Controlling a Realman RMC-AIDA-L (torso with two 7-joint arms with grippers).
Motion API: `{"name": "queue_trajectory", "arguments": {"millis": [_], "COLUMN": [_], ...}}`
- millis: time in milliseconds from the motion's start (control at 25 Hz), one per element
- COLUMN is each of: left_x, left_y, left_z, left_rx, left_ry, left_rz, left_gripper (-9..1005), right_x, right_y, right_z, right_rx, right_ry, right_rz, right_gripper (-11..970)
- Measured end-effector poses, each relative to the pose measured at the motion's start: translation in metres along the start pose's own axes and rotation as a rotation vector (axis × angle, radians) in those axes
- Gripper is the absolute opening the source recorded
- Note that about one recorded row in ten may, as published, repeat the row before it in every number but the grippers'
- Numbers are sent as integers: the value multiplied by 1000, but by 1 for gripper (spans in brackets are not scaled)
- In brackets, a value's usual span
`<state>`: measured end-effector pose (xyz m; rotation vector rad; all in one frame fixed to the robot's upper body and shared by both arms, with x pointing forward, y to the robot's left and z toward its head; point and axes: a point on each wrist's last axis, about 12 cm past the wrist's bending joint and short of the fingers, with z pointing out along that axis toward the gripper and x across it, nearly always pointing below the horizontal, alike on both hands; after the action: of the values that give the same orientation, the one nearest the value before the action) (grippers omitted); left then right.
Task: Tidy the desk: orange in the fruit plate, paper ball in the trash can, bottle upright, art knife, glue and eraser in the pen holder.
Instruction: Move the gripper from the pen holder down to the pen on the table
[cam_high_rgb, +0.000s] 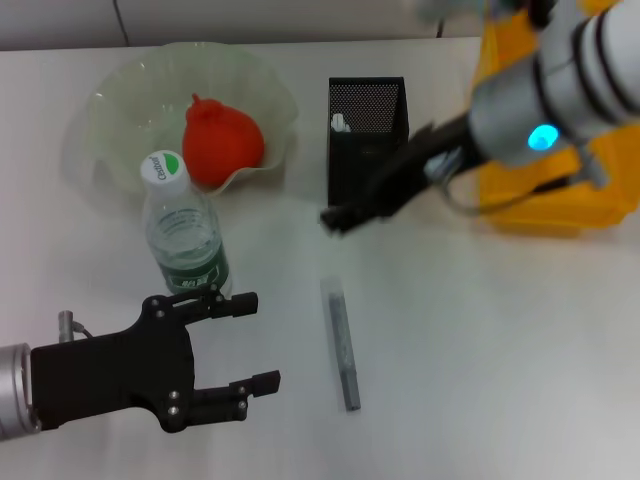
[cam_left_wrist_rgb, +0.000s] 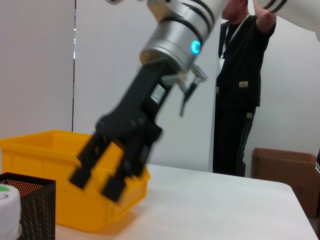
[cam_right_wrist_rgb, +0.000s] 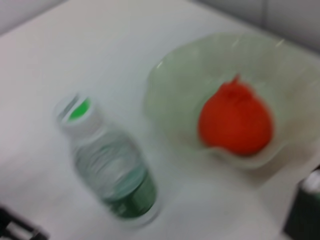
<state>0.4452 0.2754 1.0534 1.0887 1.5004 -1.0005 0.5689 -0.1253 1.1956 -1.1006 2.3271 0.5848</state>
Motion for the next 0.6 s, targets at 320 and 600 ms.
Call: {"name": "queue_trajectory", "arguments": {"millis": [320,600], "left_x": [-1,-1], "left_y": [1,1], "left_z": [1,3], "left_rx": [8,10], "left_ry": [1,-2], "left_rz": [5,4], "left_gripper": [785,785], "right_x": [13,18], "right_y": [21,23], "right_z": [35,58], "right_rx": [-42,-32], "right_ry": [124,172], "right_rz": [-17,-8], "right_gripper": [829,829]}}
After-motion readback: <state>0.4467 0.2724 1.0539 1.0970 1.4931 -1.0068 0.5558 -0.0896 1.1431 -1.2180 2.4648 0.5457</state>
